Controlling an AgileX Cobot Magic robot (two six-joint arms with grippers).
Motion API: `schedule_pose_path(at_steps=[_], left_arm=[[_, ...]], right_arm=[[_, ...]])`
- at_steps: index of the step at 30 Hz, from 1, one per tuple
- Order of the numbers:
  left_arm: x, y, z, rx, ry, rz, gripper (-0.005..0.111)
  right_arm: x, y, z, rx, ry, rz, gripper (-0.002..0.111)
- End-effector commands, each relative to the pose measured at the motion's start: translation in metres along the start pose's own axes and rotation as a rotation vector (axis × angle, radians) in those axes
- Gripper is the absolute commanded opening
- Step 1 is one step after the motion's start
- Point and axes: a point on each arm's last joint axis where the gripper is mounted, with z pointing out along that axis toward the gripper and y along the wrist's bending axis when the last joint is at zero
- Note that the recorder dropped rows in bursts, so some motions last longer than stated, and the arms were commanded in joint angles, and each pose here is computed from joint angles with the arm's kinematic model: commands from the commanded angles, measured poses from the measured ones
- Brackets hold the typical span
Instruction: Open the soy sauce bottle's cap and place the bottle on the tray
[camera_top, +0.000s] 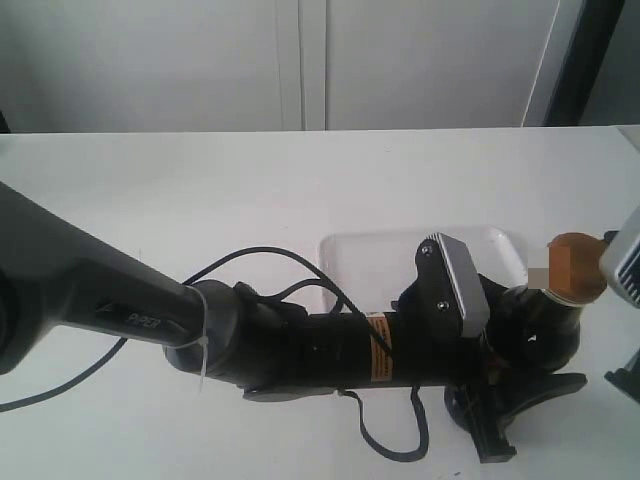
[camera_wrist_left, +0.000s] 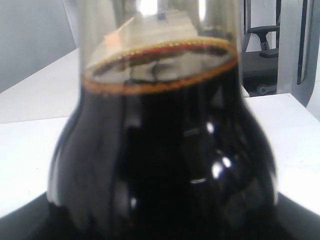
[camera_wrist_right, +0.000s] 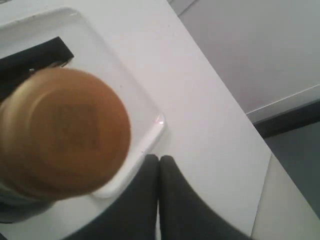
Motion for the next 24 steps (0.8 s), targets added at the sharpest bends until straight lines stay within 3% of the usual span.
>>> schedule_pose_path(at_steps=[1, 15, 24], left_arm=[[-0.001, -0.002, 0.002, 0.009, -0.009, 0.005, 0.0], [-0.004, 0.01, 0.001, -0.122, -0.037, -0.08, 0.0], [-0.004, 0.01, 0.001, -0.128, -0.038, -0.08, 0.0]], right_arm=[[-0.005, -0.004, -0.003, 0.022, -0.029, -0.002, 0.0], [-0.015, -0.004, 0.017, 0.001, -0.07, 0.082, 0.0], [-0.02, -0.006, 0.018, 0.023, -0.125, 0.084, 0.0]])
